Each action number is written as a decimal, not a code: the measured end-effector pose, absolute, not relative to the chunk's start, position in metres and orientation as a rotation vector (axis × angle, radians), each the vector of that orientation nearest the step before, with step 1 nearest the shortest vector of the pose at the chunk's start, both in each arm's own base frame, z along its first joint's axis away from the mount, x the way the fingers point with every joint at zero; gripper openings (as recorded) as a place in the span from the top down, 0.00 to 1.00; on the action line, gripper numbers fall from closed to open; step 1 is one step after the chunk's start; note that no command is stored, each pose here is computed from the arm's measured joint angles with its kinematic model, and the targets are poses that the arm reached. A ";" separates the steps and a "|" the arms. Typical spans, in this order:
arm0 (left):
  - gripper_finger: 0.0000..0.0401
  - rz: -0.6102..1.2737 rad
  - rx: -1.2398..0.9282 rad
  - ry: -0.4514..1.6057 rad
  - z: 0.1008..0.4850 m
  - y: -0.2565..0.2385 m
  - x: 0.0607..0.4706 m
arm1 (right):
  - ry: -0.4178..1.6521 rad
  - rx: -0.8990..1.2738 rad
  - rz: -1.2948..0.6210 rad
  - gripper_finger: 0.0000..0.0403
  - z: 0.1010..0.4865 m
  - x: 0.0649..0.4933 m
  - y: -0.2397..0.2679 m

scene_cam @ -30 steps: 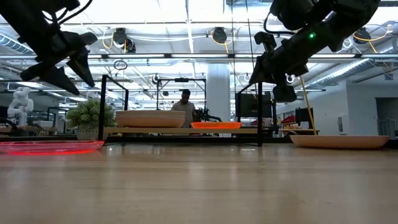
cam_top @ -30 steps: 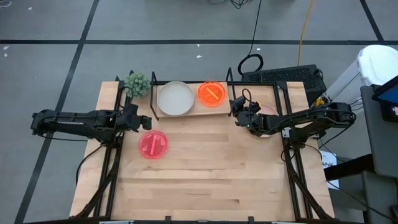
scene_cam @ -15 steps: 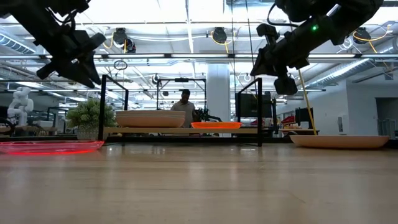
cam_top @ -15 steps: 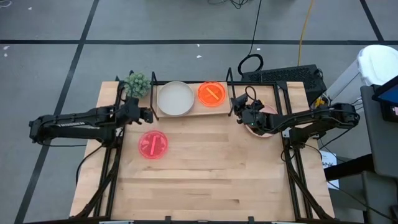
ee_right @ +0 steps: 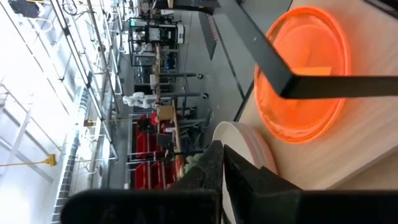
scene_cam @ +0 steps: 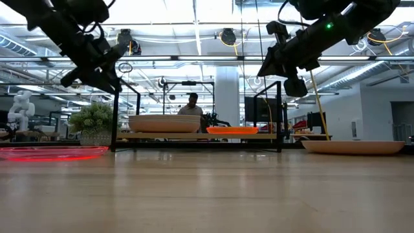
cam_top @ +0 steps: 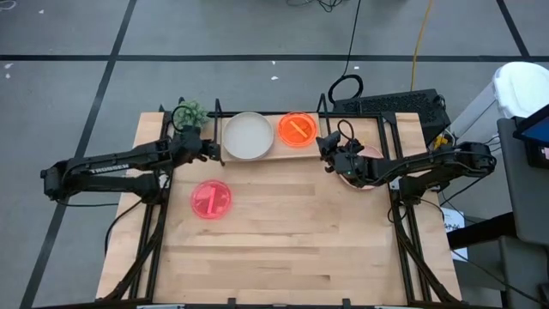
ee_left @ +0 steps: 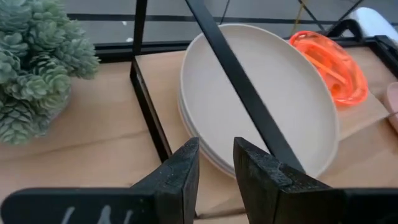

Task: Place and stack plates onto a shelf
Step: Adjust the position of the shelf, then stack the pink plate on the gray plate on the shelf

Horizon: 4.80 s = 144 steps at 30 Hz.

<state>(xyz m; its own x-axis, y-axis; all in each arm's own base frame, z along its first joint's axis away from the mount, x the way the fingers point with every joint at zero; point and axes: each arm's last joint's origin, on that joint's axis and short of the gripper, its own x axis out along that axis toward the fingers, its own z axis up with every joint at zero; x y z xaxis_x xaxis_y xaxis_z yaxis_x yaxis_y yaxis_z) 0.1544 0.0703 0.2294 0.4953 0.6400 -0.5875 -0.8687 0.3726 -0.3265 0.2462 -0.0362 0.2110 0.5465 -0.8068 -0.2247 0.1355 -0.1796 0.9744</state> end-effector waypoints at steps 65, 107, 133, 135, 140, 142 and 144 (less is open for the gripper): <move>0.75 0.601 -0.732 0.559 0.225 0.087 0.153 | -0.186 1.252 -0.361 1.00 0.286 0.187 -0.014; 0.75 0.205 -0.964 0.735 0.233 -0.013 0.153 | 0.990 0.246 -0.347 0.71 0.237 0.182 -0.001; 0.75 0.320 -0.894 0.664 0.233 -0.021 0.152 | 1.184 0.088 -0.467 0.68 0.175 0.173 -0.007; 0.75 0.320 -0.893 0.664 0.233 -0.021 0.152 | 1.195 0.094 -0.474 0.69 0.169 0.172 -0.007; 0.75 0.325 -0.907 0.662 0.233 -0.021 0.152 | 1.210 0.096 -0.480 0.71 0.157 0.169 -0.007; 0.75 0.327 -0.912 0.662 0.233 -0.021 0.152 | 1.222 0.092 -0.481 0.73 0.154 0.168 -0.007; 0.75 0.327 -0.914 0.662 0.233 -0.021 0.152 | 1.230 0.089 -0.480 0.74 0.152 0.167 -0.007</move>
<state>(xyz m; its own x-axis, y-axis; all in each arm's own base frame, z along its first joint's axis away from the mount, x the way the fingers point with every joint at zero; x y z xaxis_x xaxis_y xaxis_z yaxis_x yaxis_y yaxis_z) 0.1518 -0.0210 0.2331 0.7575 -0.0121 -0.6528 -0.5260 0.5809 -0.6212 0.1673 -0.0068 0.1520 0.2480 -0.3048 -0.9196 0.3989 0.8971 -0.1898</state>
